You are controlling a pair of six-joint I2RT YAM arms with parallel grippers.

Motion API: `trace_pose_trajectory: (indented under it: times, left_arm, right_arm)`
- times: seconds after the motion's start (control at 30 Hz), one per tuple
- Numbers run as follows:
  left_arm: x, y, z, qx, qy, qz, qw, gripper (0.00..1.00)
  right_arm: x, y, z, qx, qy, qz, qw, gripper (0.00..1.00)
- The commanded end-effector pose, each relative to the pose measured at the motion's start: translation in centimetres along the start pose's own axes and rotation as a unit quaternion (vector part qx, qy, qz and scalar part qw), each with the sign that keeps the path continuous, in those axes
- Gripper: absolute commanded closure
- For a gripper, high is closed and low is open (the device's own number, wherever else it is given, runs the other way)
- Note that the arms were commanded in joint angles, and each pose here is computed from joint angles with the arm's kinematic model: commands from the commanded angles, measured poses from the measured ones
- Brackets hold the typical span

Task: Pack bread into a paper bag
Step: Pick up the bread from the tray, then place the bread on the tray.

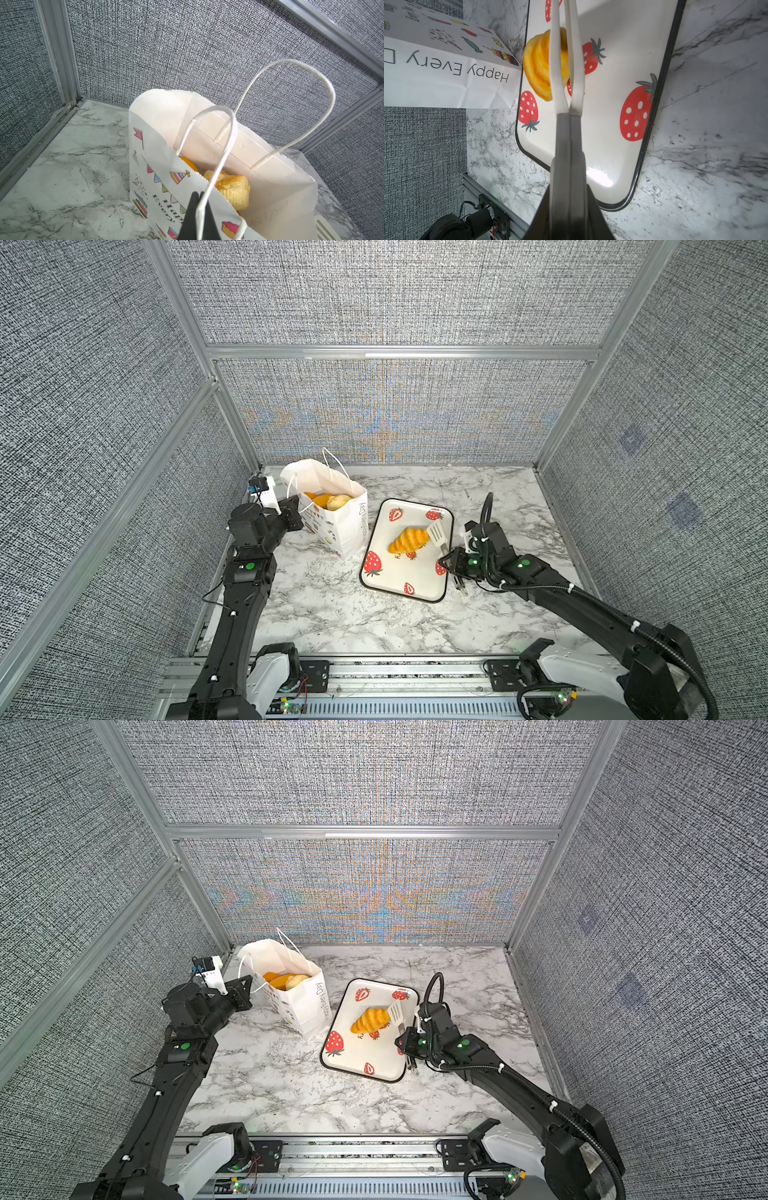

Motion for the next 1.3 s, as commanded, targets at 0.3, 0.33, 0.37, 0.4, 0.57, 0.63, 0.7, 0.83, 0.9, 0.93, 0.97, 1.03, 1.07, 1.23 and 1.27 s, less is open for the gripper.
trace_pose_trajectory:
  times: [0.3, 0.33, 0.37, 0.4, 0.57, 0.63, 0.7, 0.83, 0.9, 0.93, 0.97, 1.03, 1.07, 1.23, 1.27]
  left_arm:
    - [-0.2, 0.0, -0.2, -0.004, 0.001, 0.009, 1.000, 1.00]
    - [-0.2, 0.0, -0.2, -0.004, 0.000, 0.009, 1.000, 1.00]
    - [-0.2, 0.1, -0.2, -0.004, 0.000, 0.008, 1.000, 1.00]
    - [-0.1, 0.0, -0.2, -0.004, 0.000, 0.007, 1.000, 1.00]
    - [-0.2, 0.0, -0.2, -0.005, 0.001, 0.009, 1.000, 1.00]
    - [-0.2, 0.1, -0.1, -0.004, 0.000, 0.010, 1.000, 1.00]
    - [-0.2, 0.1, -0.2, -0.004, -0.001, 0.012, 1.000, 1.00]
    - [-0.2, 0.0, -0.2, -0.004, -0.001, 0.012, 1.000, 1.00]
    - [-0.3, 0.0, -0.2, -0.004, -0.001, 0.013, 1.000, 1.00]
    - [-0.2, 0.0, -0.2, -0.004, -0.002, 0.012, 1.000, 1.00]
    - [-0.3, 0.0, -0.2, -0.005, -0.001, 0.013, 1.000, 1.00]
    - [-0.3, 0.0, -0.2, -0.006, -0.001, 0.013, 1.000, 1.00]
    - [-0.3, 0.0, -0.2, -0.005, -0.001, 0.013, 1.000, 1.00]
    - [-0.3, 0.0, -0.2, -0.004, -0.001, 0.013, 1.000, 1.00]
    - [-0.3, 0.0, -0.2, -0.005, -0.001, 0.013, 1.000, 1.00]
  right_arm:
    - [0.2, -1.5, -0.7, -0.019, -0.013, 0.015, 1.000, 1.00]
    - [0.1, -1.4, -0.5, -0.016, -0.011, 0.017, 1.000, 1.00]
    - [-0.2, -1.2, -0.3, -0.012, -0.007, 0.021, 1.000, 1.00]
    - [-0.6, -1.0, 0.0, -0.008, -0.002, 0.024, 1.000, 1.00]
    - [-2.3, 0.1, 1.6, -0.001, 0.032, 0.031, 0.999, 1.00]
    - [-3.0, 0.5, 2.2, -0.004, 0.050, 0.028, 0.998, 1.00]
    - [-3.5, 0.7, 2.6, -0.013, 0.069, 0.020, 0.997, 1.00]
    - [-3.6, 0.8, 3.2, -0.020, 0.088, 0.003, 0.996, 0.99]
    - [-3.6, 0.8, 3.6, -0.016, 0.090, 0.000, 0.996, 0.98]
    - [-3.6, 0.8, 3.7, -0.015, 0.091, 0.000, 0.996, 0.96]
    - [-3.6, 0.9, 4.0, -0.012, 0.092, 0.000, 0.996, 0.95]
    - [-3.5, 1.0, 4.4, -0.006, 0.092, -0.003, 0.996, 0.92]
    - [-3.4, 1.1, 4.6, -0.003, 0.090, -0.002, 0.996, 0.91]
    - [-3.1, 1.4, 5.6, 0.007, 0.080, -0.004, 0.997, 0.84]
    - [-3.0, 1.4, 5.7, 0.010, 0.077, -0.005, 0.997, 0.83]
Point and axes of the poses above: each gripper's point midway between its finger pads, its own y axis out along the fingers, its own x axis along the line the jaws close on, z = x × y, the point moved 7 cm from there along -y, back along the fingers, and after that the axes turned 3 degrees about -y, right-handed, at the moved point
